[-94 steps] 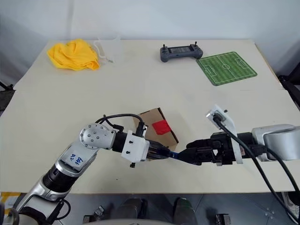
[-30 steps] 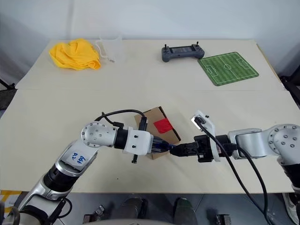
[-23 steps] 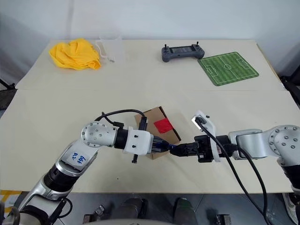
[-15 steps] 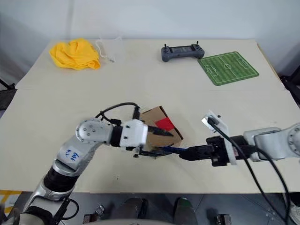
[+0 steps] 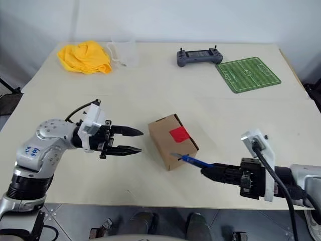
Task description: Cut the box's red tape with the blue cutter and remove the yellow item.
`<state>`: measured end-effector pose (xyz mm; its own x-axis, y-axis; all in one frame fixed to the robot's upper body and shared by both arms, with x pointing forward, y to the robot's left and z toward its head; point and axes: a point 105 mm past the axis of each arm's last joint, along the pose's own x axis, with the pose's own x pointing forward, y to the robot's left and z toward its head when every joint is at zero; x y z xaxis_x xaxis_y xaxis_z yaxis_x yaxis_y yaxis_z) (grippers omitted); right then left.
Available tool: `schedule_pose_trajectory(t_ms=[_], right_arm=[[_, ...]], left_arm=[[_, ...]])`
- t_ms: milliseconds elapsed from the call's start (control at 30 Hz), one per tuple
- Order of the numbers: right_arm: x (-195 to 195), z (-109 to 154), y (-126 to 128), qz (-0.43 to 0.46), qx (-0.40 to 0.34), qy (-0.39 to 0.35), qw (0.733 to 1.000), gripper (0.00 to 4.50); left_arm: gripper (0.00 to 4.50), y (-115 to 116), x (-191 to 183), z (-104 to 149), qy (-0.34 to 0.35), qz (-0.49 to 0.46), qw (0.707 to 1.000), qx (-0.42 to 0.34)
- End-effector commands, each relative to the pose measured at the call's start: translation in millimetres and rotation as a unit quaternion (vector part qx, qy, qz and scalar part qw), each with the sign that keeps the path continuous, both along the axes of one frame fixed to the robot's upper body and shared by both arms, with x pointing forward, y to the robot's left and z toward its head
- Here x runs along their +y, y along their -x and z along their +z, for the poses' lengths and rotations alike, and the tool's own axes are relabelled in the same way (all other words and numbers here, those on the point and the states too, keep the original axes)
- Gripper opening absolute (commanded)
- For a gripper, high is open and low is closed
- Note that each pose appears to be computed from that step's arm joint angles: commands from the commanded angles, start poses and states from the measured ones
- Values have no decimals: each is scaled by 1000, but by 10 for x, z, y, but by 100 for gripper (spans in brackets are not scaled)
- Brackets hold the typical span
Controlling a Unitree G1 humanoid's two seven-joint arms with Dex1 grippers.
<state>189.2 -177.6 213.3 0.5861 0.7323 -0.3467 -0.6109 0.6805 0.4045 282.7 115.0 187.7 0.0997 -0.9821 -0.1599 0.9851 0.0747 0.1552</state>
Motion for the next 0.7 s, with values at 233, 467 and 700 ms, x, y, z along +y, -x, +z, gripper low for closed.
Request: schedule_pose_trajectory(t_ms=[233, 467, 700], right_arm=[[-72, 124, -10, -71, -59, 101, 991, 10], [240, 189, -264, -54, -90, 156, 982, 10], [341, 210, -387, -28, -89, 178, 980, 10]], left_arm=[[0, -302, -314, -3, 10, 32, 999, -30], [0, -473, -534, 33, -59, 28, 995, -68], [0, -683, -562, 60, -88, 72, 990, -80]])
